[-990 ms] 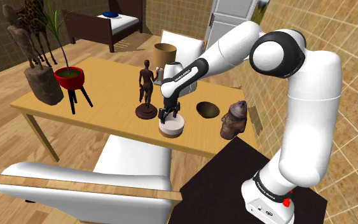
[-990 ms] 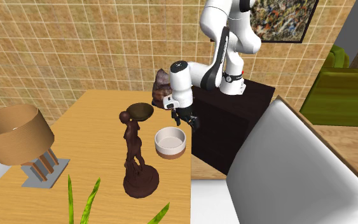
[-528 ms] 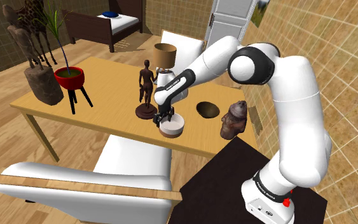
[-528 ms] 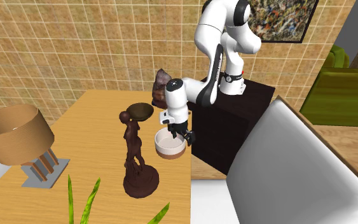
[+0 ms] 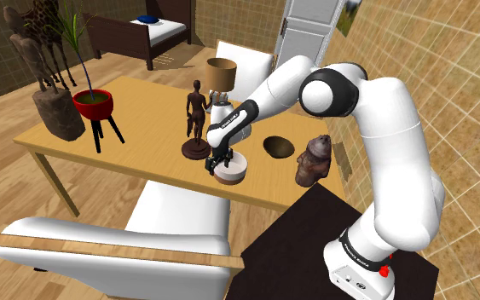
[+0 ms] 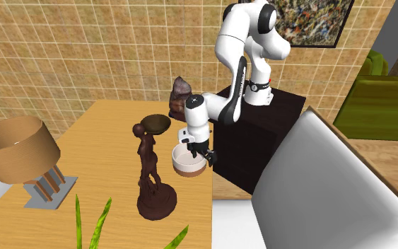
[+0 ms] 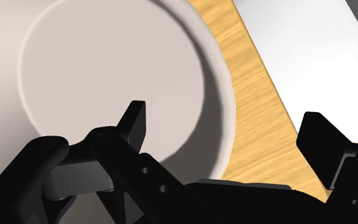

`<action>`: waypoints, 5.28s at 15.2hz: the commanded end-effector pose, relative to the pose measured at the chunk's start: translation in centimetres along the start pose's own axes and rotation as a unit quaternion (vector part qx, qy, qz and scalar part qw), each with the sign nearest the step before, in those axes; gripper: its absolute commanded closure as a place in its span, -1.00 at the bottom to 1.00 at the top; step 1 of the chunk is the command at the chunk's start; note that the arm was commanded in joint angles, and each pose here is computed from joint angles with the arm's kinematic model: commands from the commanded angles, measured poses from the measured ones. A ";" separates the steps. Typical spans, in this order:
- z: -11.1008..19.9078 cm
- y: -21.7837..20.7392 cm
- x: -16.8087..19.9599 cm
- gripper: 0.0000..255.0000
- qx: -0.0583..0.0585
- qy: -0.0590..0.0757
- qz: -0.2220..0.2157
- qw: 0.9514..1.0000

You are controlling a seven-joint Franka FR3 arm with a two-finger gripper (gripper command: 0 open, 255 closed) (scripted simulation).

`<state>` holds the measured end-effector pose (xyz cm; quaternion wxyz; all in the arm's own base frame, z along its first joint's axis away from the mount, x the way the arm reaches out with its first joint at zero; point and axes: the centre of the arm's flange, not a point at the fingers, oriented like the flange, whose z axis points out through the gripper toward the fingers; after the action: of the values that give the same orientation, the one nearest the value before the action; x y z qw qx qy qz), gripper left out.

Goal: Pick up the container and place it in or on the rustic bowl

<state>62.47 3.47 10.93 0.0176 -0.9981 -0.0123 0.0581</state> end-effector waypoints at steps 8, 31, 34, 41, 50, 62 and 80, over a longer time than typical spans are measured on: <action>0.1 0.0 0.0 1.00 0.000 0.000 0.000 1.000; -8.8 -0.3 -1.0 1.00 0.000 0.000 0.000 1.000; -10.4 -0.4 -1.2 1.00 0.000 0.000 0.000 1.000; -14.1 -0.5 -1.7 1.00 0.000 0.000 0.000 1.000; -16.0 8.4 -3.8 1.00 0.000 0.000 0.000 1.000; -17.8 23.7 -7.4 1.00 0.000 0.000 0.000 1.000; -12.4 31.8 -8.4 1.00 0.000 0.000 0.000 1.000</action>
<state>56.34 -29.02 23.61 0.0179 -0.9980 -0.0123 0.0586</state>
